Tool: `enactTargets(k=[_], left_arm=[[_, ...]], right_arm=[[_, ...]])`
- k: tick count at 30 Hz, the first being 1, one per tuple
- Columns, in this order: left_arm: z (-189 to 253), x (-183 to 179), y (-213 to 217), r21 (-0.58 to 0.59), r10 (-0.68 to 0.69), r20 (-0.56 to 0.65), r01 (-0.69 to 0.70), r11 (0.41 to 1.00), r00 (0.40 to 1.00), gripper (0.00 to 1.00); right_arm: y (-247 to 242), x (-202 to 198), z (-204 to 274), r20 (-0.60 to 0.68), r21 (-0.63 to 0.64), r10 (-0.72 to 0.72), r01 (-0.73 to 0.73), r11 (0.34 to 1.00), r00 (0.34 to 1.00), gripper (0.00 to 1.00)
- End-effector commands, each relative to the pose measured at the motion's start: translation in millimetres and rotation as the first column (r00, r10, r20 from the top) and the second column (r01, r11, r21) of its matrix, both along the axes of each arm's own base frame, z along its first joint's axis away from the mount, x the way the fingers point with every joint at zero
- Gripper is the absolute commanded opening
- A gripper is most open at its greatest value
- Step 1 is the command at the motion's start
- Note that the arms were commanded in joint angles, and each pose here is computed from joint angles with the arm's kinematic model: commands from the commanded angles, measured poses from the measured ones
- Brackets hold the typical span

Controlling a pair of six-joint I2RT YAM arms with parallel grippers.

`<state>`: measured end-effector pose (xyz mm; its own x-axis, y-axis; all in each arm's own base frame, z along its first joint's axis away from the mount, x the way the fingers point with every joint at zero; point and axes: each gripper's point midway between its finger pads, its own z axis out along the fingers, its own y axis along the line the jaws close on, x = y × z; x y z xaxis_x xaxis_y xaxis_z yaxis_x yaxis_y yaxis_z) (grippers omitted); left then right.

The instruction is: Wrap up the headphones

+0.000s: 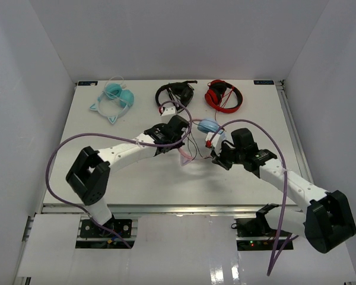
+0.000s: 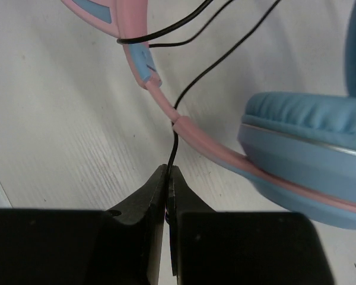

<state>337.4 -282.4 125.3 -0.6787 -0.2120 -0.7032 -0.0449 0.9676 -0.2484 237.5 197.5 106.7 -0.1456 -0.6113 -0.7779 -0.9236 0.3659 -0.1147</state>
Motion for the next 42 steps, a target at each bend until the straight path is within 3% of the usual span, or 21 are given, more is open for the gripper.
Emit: enactTargets(k=[1, 6, 16, 18, 22, 24, 28, 35, 38, 39, 42], left_arm=[[-18, -9, -12, 0.014, -0.097, -0.081, 0.099, 0.995, 0.992, 0.0], [-54, -24, -12, 0.053, -0.161, -0.173, 0.172, 0.984, 0.972, 0.0], [-79, -31, -21, 0.064, -0.239, -0.245, 0.261, 0.963, 0.94, 0.0], [-77, -31, -22, 0.065, -0.247, -0.244, 0.27, 0.961, 0.938, 0.1], [-66, -30, -19, 0.069, -0.255, -0.234, 0.278, 0.958, 0.938, 0.49], [-60, -29, -15, 0.076, -0.259, -0.228, 0.282, 0.956, 0.939, 0.56], [-19, -33, -11, 0.055, -0.334, -0.147, 0.345, 0.937, 0.931, 0.75], [44, -57, 6, 0.062, -0.484, 0.005, 0.483, 0.873, 0.875, 0.92], [53, -69, 14, 0.072, -0.53, 0.038, 0.526, 0.847, 0.847, 0.93], [61, -75, 18, 0.075, -0.552, 0.071, 0.547, 0.834, 0.831, 0.93], [87, -92, 26, 0.063, -0.595, 0.206, 0.596, 0.8, 0.777, 0.93]], right_arm=[[-2, 10, 0, 0.102, -0.167, 0.042, -0.025, 0.986, 0.994, 0.08], [1, 10, -11, 0.152, -0.272, 0.107, -0.063, 0.96, 0.983, 0.08], [18, 20, -9, 0.178, -0.319, 0.159, -0.096, 0.943, 0.971, 0.16], [21, 21, -4, 0.181, -0.312, 0.163, -0.101, 0.945, 0.97, 0.22], [20, 14, 3, 0.17, -0.305, 0.182, -0.124, 0.944, 0.969, 0.43], [19, 11, 9, 0.185, -0.297, 0.191, -0.13, 0.946, 0.964, 0.49], [1, 1, 30, 0.236, -0.281, 0.188, -0.118, 0.952, 0.953, 0.71], [-43, -1, 52, 0.272, -0.166, 0.023, 0.023, 0.986, 0.962, 0.98], [-63, 2, 48, 0.241, -0.096, -0.095, 0.121, 0.988, 0.966, 0.93], [-72, 6, 49, 0.205, -0.032, -0.197, 0.208, 0.978, 0.959, 0.9], [-97, 20, 52, 0.143, 0.074, -0.437, 0.431, 0.899, 0.888, 0.9]])
